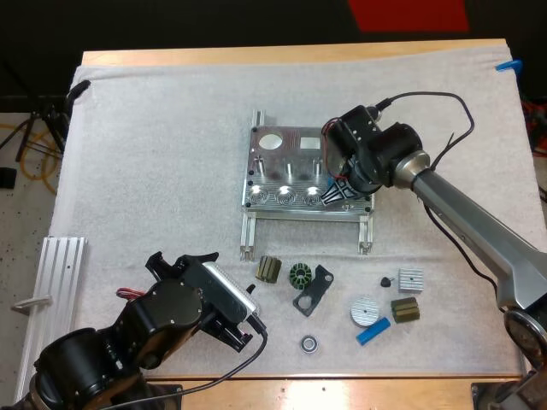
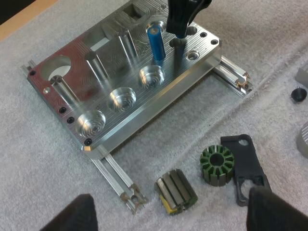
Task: Load cells from left to right
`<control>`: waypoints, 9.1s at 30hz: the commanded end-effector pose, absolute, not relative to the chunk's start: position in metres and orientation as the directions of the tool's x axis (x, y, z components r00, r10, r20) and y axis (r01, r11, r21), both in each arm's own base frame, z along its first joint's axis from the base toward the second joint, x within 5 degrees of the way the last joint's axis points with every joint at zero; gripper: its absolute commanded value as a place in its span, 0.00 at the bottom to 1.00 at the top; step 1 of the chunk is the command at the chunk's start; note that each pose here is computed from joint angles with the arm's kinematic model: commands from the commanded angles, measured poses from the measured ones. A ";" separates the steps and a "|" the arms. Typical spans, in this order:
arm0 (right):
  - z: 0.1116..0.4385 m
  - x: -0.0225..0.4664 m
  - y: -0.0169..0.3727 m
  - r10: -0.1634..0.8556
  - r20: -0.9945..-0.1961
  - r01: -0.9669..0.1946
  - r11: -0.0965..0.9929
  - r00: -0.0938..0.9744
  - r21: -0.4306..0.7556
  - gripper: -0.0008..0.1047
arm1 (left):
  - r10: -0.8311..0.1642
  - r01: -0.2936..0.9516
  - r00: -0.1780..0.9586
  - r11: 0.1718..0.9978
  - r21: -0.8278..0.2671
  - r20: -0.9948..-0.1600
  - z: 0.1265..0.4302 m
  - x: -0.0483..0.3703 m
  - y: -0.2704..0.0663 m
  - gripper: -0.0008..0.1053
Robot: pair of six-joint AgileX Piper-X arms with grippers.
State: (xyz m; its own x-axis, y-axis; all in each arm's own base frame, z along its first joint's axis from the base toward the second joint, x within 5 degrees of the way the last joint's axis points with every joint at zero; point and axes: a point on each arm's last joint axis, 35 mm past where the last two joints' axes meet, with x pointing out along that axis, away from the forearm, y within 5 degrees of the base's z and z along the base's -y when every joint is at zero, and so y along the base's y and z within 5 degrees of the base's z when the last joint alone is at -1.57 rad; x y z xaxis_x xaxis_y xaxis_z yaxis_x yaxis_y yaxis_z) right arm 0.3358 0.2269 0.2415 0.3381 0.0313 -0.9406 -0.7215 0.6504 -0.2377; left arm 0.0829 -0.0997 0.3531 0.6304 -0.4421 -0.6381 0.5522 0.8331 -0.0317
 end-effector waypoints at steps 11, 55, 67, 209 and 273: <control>0.238 0.341 0.231 0.079 -0.941 -0.738 0.643 0.329 -0.204 0.01 | -0.441 0.536 0.650 0.843 -0.037 -0.619 0.355 0.083 -0.099 0.61; 0.219 0.341 0.224 -0.129 -0.938 -0.710 0.622 0.323 -0.330 0.01 | -0.443 0.540 0.652 0.841 -0.033 -0.615 0.356 0.083 -0.100 0.61; 0.227 0.340 0.224 -0.110 -0.934 -0.705 0.628 0.340 -0.330 0.47 | -0.443 0.540 0.652 0.841 -0.033 -0.615 0.356 0.083 -0.100 0.61; 0.397 0.048 0.026 0.276 -0.654 -0.531 0.816 0.705 -0.228 0.38 | -0.307 0.860 0.283 0.500 0.099 -0.909 0.241 0.119 -0.301 0.01; 0.380 0.148 0.191 0.920 -0.375 -0.861 0.097 -0.114 0.499 0.01 | -0.620 0.870 0.449 0.468 0.157 -0.643 0.391 0.068 -0.160 0.28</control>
